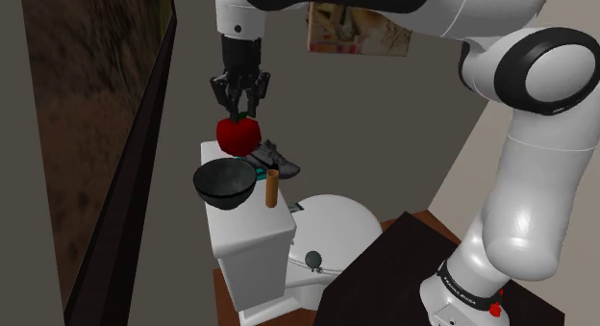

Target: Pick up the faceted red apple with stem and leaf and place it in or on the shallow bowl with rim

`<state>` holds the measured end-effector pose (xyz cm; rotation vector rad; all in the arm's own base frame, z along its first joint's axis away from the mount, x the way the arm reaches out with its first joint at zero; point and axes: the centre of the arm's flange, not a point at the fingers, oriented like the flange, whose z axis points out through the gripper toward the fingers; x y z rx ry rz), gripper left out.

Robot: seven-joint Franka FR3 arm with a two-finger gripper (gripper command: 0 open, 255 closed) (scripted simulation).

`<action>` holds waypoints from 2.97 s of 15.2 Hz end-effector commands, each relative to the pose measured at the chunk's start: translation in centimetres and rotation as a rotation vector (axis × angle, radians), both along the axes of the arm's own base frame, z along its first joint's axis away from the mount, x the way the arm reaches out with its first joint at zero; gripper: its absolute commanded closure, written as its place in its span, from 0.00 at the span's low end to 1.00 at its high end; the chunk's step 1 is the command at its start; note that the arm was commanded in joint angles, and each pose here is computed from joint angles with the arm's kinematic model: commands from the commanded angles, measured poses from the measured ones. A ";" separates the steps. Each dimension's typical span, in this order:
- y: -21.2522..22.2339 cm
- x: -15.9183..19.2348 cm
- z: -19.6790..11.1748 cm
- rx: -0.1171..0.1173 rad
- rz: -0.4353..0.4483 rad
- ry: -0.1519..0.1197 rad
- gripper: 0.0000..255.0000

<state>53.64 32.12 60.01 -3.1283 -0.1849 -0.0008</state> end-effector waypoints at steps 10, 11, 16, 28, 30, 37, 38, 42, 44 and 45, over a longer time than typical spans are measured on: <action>1.6 4.7 -2.3 0.000 -0.002 0.000 1.00; 1.6 4.7 -2.8 0.000 -0.002 0.000 1.00; 1.6 4.7 -5.5 0.000 -0.002 0.000 1.00; 1.6 4.7 -10.3 0.000 -0.002 0.000 1.00; 1.6 4.7 -10.3 0.000 -0.002 0.000 1.00; 1.6 4.7 -10.3 0.000 -0.002 0.000 0.00; 1.6 4.7 -10.3 0.000 -0.002 0.000 0.00; 1.6 4.7 -5.3 0.000 -0.002 0.000 0.00; 1.6 4.7 -5.3 0.000 -0.002 0.000 0.00; 1.6 4.7 -5.3 0.000 -0.002 0.000 0.00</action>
